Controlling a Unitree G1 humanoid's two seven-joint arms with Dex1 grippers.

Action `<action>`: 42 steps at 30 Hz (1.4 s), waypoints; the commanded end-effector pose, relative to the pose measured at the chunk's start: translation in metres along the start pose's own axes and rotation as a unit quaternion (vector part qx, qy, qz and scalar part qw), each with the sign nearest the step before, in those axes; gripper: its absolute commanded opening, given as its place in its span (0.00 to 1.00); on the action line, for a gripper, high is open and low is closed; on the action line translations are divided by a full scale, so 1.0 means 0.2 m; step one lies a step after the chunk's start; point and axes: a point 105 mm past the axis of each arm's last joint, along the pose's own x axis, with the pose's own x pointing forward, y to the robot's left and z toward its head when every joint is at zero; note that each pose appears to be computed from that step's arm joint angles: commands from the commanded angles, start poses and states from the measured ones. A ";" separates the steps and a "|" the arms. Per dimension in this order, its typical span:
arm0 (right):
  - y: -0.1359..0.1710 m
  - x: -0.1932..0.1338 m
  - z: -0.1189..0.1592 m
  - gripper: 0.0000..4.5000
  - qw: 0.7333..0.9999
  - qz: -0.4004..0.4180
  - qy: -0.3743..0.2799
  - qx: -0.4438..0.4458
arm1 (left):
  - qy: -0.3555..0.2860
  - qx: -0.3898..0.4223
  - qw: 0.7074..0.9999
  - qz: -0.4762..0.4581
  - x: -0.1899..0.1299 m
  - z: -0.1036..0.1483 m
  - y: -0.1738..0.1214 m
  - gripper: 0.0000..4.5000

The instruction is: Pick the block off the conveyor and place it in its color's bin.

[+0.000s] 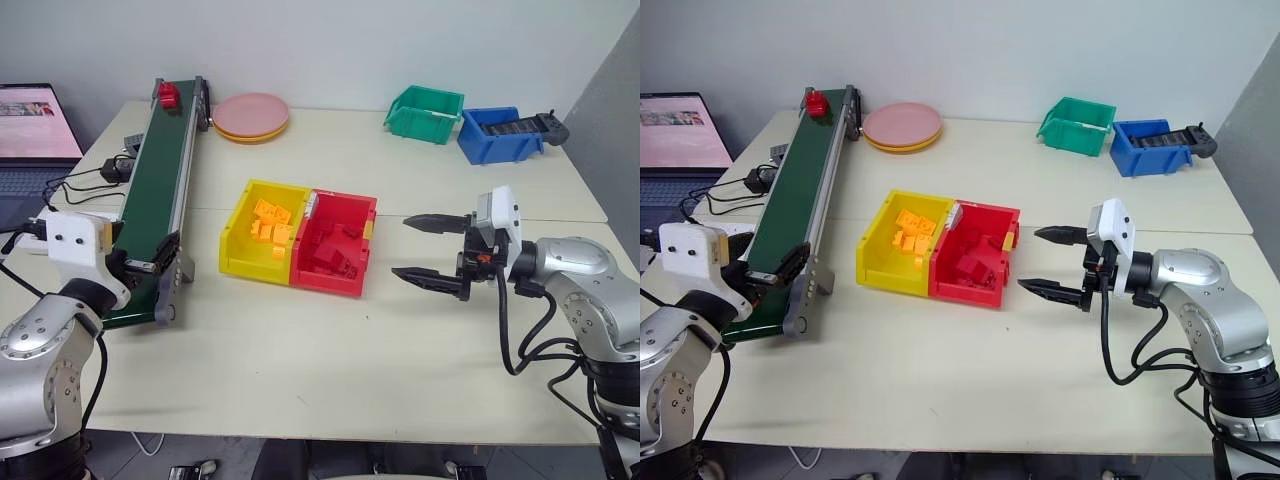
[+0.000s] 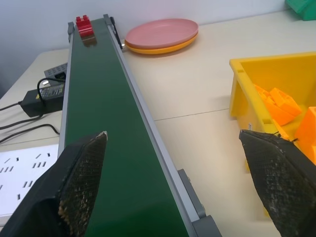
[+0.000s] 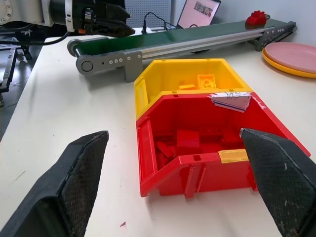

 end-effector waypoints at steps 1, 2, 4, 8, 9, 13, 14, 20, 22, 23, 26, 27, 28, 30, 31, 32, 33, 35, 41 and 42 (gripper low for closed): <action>0.01 -0.01 0.07 1.00 1.000 0.003 -0.016 -0.021 | -0.024 0.008 0.999 0.040 -0.04 0.06 0.08 0.99; 0.01 -0.01 0.07 1.00 1.000 0.005 -0.016 -0.022 | -0.020 0.011 0.999 0.050 -0.04 0.05 0.09 0.99; 0.00 0.00 0.07 1.00 1.000 0.007 -0.015 -0.022 | -0.012 0.016 0.998 0.063 -0.05 0.03 0.10 0.99; 0.00 0.00 0.07 1.00 1.000 0.010 -0.014 -0.022 | -0.004 0.019 0.997 0.080 -0.06 0.02 0.10 0.99; 0.01 0.00 0.07 1.00 1.000 0.011 -0.014 -0.023 | 0.001 0.018 0.996 0.082 -0.06 0.01 0.10 0.99; 0.01 0.00 0.08 1.00 0.999 0.019 -0.011 -0.023 | -0.001 0.036 0.996 0.076 -0.06 0.01 0.08 0.99; 0.01 0.00 0.08 1.00 0.999 0.025 -0.012 -0.019 | -0.007 0.026 0.997 0.074 -0.05 0.02 0.07 0.99; 0.02 -0.01 0.10 1.00 0.999 0.040 -0.013 -0.011 | -0.005 0.000 0.994 0.105 -0.04 0.03 0.11 0.99; 0.04 -0.01 0.10 1.00 0.999 0.051 -0.008 -0.011 | 0.000 -0.008 0.994 0.110 -0.03 0.03 0.12 0.99; 0.04 -0.01 0.10 1.00 0.998 0.055 -0.006 -0.011 | 0.001 -0.011 0.994 0.111 -0.03 0.03 0.12 0.99; 0.06 -0.01 0.10 1.00 0.997 0.071 -0.004 -0.007 | 0.011 -0.017 0.992 0.127 -0.02 0.02 0.14 0.99; 0.07 -0.01 0.11 1.00 0.997 0.077 -0.004 -0.007 | 0.019 -0.022 0.990 0.135 0.00 0.02 0.15 0.99; 0.08 0.00 0.12 1.00 0.997 0.080 -0.004 -0.007 | 0.025 -0.025 0.989 0.141 0.01 0.02 0.16 0.99; 0.10 0.00 0.12 1.00 0.996 0.090 0.000 -0.009 | 0.026 -0.027 0.989 0.143 0.02 0.03 0.15 0.99; 0.10 0.00 0.12 1.00 0.996 0.093 0.001 -0.010 | 0.029 -0.026 0.988 0.146 0.03 0.03 0.16 0.99; 0.10 -0.01 0.11 1.00 0.996 0.093 0.003 -0.010 | 0.034 -0.025 0.987 0.153 0.03 0.04 0.16 0.99; 0.10 -0.01 0.11 1.00 0.996 0.092 0.004 -0.010 | 0.037 -0.023 0.986 0.158 0.03 0.03 0.17 0.99; 0.10 -0.01 0.10 1.00 0.996 0.091 0.008 -0.013 | 0.043 -0.030 0.984 0.169 0.04 0.03 0.18 0.99; 0.10 -0.01 0.10 1.00 0.996 0.091 0.010 -0.015 | 0.058 -0.039 0.984 0.165 0.07 0.02 0.17 0.99; 0.11 -0.01 0.10 1.00 0.996 0.091 0.010 -0.015 | 0.058 -0.040 0.984 0.165 0.07 0.02 0.17 0.99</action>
